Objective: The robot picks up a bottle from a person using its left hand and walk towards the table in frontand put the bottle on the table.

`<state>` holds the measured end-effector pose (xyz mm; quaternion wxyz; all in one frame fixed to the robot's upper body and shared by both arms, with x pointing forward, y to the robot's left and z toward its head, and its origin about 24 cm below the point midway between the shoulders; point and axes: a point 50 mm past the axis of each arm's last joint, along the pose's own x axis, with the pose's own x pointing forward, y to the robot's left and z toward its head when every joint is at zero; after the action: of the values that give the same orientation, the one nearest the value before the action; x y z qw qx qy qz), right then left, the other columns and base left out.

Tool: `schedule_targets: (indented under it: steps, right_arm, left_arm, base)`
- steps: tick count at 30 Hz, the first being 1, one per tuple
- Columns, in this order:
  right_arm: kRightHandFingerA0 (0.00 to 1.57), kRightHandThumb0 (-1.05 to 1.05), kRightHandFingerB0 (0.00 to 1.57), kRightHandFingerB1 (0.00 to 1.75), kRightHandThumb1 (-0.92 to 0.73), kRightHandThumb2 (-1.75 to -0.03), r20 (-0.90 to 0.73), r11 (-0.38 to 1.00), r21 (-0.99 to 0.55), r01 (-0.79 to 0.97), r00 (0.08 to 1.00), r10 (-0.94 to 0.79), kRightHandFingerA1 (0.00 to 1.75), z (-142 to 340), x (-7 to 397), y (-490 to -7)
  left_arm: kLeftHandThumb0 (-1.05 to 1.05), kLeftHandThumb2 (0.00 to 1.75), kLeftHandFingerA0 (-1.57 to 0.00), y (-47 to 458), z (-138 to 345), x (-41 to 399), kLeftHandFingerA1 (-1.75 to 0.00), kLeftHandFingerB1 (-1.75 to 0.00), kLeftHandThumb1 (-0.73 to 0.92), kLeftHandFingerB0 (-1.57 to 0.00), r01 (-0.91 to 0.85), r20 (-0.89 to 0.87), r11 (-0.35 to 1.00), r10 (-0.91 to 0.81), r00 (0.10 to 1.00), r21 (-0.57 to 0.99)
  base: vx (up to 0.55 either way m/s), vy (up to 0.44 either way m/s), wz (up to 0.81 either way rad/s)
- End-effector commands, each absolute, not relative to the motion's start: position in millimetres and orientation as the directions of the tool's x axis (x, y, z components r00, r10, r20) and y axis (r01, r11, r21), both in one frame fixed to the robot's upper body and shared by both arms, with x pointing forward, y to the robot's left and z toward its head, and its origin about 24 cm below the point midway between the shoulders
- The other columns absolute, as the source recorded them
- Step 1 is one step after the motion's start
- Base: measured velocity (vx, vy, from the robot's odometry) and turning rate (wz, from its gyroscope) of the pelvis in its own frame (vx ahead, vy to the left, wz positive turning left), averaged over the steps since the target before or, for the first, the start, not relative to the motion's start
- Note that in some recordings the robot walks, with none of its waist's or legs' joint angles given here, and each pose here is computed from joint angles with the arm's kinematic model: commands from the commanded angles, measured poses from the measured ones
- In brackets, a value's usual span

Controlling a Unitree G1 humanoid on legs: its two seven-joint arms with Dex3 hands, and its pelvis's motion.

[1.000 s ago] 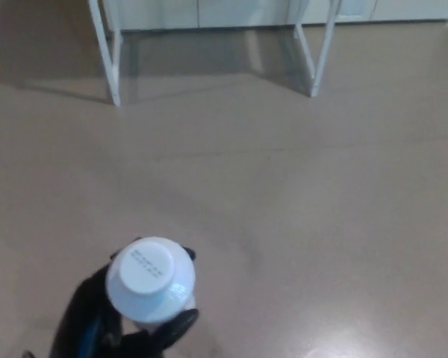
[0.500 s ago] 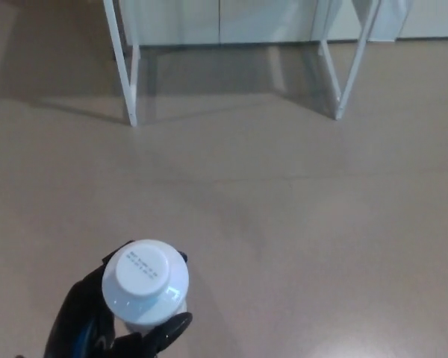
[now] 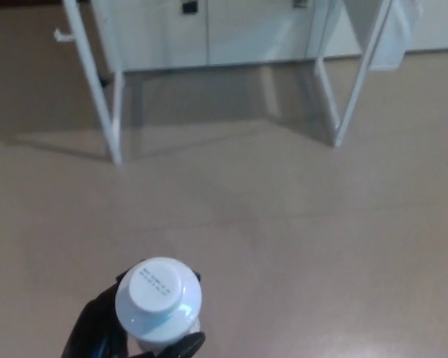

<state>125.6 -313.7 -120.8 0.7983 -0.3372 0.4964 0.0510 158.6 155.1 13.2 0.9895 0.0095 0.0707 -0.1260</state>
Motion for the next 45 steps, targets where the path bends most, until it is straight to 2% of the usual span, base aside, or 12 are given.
schedule_targets:
  steps: [1, 16, 23, 32, 45]
  right_arm:
    - [0.61, -0.41, 0.51, 0.39, -0.73, -0.62, -0.835, 0.779, -0.477, -0.407, 0.486, -0.258, 0.43, -120, 121, -318]
    - [0.62, -0.42, 0.52, 0.4, -0.75, -0.63, -0.839, 0.761, -0.482, -0.435, 0.48, -0.256, 0.45, -123, 114, -317]
    - [0.64, -0.43, 0.53, 0.4, -0.75, -0.63, -0.845, 0.769, -0.474, -0.429, 0.466, -0.261, 0.45, -126, 105, -316]
    - [0.63, -0.43, 0.52, 0.4, -0.75, -0.64, -0.855, 0.763, -0.47, -0.443, 0.444, -0.269, 0.44, -126, 95, -319]
    - [0.63, -0.43, 0.54, 0.4, -0.75, -0.63, -0.847, 0.759, -0.479, -0.442, 0.459, -0.267, 0.45, -126, 100, -318]
  left_arm:
    - [-0.1, 0.74, -1.11, 156, 19, 157, -1.29, -1.01, 0.73, -0.95, 0.249, -0.101, 0.968, -0.247, 0.964, 0.004]
    - [-0.09, 0.78, -1.12, 157, 11, 148, -1.26, -1.02, 0.72, -0.95, 0.265, -0.097, 0.964, -0.263, 0.96, 0.008]
    - [-0.09, 0.77, -1.1, 155, 11, 146, -1.25, -1.01, 0.73, -0.94, 0.275, -0.106, 0.961, -0.272, 0.956, 0.011]
    - [-0.08, 0.78, -1.09, 150, 14, 146, -1.24, -1.0, 0.74, -0.94, 0.311, -0.103, 0.95, -0.309, 0.946, 0.007]
    - [-0.08, 0.75, -1.09, 148, 25, 150, -1.24, -1.01, 0.75, -0.92, 0.329, -0.056, 0.943, -0.327, 0.943, 0.04]
  base:
    - [0.48, 0.188, -0.09]
    - [0.43, -0.059, 0.14]
    - [0.41, -0.04, -0.09]
    - [0.56, 0.161, -0.39]
    - [0.38, -0.047, 0.09]
